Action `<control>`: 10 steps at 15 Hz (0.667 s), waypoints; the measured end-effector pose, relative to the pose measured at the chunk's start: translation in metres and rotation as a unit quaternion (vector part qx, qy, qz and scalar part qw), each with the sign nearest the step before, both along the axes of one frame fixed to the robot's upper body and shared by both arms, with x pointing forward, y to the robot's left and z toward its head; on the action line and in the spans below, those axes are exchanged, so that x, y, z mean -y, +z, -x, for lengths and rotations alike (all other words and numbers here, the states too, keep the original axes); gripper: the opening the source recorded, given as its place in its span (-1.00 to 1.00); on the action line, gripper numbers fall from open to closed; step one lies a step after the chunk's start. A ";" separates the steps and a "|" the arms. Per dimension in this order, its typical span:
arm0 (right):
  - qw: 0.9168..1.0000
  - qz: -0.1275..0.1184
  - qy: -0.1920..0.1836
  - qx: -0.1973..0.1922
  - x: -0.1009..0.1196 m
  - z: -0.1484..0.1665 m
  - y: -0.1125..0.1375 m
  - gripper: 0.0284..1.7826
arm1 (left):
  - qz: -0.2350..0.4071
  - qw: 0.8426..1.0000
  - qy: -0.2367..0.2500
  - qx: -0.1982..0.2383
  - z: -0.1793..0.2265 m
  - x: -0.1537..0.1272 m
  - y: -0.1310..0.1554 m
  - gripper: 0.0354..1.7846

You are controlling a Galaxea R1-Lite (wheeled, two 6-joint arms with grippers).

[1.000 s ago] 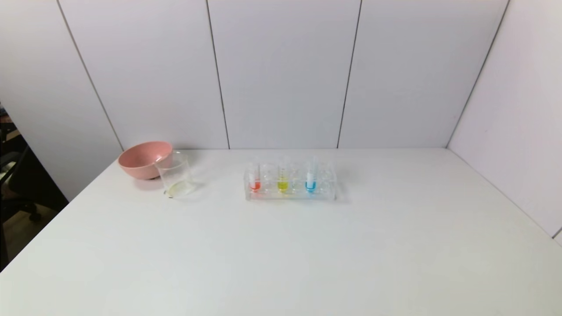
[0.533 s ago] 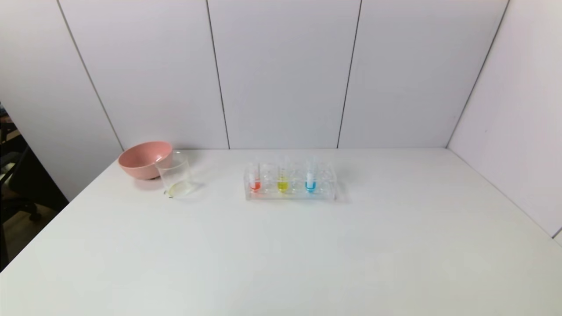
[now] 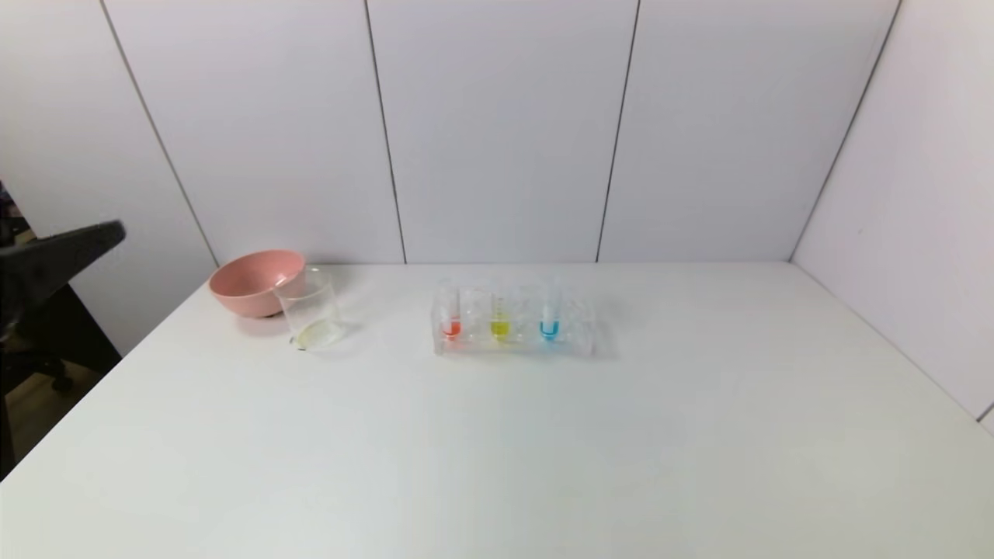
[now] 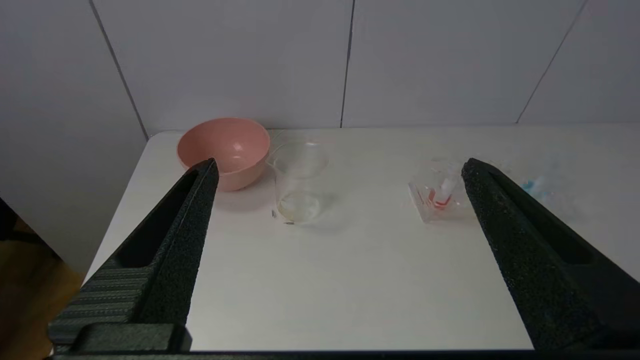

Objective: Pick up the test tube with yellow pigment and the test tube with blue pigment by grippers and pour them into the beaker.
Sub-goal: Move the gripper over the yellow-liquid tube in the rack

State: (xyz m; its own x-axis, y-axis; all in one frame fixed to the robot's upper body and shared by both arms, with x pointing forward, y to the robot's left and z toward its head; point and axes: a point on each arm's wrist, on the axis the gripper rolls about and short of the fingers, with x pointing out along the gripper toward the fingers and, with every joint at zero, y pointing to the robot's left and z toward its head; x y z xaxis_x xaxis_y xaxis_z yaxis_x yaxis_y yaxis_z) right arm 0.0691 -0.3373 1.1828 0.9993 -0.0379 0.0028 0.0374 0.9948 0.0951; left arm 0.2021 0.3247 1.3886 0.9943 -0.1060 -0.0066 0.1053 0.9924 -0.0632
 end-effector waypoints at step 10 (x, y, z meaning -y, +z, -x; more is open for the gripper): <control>1.000 0.000 0.000 0.000 0.000 0.000 0.000 0.99 | 0.066 0.997 -0.036 -0.001 -0.132 0.157 -0.013 0.91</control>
